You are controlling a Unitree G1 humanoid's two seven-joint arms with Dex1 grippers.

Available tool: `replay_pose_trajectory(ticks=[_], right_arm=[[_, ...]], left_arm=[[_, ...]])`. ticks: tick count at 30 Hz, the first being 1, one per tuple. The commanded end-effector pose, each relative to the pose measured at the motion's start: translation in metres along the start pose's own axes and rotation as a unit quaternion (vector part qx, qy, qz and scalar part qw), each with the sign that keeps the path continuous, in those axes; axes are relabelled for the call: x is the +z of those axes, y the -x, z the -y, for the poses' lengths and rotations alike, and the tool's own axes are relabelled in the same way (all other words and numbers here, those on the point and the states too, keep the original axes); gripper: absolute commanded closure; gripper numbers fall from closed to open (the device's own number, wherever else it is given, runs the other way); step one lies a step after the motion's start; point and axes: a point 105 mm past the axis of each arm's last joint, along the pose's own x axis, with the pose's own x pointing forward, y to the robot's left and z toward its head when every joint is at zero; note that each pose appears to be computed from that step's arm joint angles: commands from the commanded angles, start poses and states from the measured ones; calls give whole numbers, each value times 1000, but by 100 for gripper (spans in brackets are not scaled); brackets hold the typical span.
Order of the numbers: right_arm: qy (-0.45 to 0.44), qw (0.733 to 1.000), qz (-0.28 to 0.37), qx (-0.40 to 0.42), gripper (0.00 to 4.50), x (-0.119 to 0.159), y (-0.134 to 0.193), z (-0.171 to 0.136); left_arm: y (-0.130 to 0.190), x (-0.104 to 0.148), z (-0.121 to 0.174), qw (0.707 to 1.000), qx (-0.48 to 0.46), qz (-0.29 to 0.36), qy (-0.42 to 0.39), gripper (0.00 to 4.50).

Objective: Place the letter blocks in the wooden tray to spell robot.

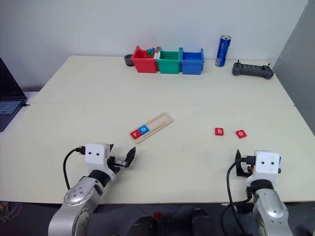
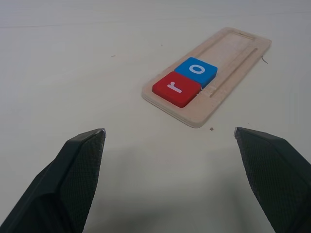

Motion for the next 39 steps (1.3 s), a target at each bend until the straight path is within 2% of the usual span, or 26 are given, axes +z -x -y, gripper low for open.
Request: replay_pose_trajectory(ticks=[1,6,10,14,23,30,39], right_arm=[[7,998,33,46,0,18,-6,-8],[22,982,64,175,0,44,-25,-22],[17,949,70,306,0,61,-34,-34],[1,925,72,374,0,73,-34,-41],[-14,920,72,384,0,70,-33,-58],[-17,927,77,368,0,73,-35,-56],[-19,934,76,350,0,72,-32,-55]], left_arm=[[-3,14,-1,1000,-14,25,-4,1],[-10,18,-1,999,-44,20,-11,1],[-15,23,2,996,-82,20,-20,1],[-21,26,-2,995,-93,20,-36,1],[-41,34,0,982,-173,26,-71,1],[-51,44,-6,967,-234,28,-93,1],[-58,35,-20,955,-266,6,-129,1]])
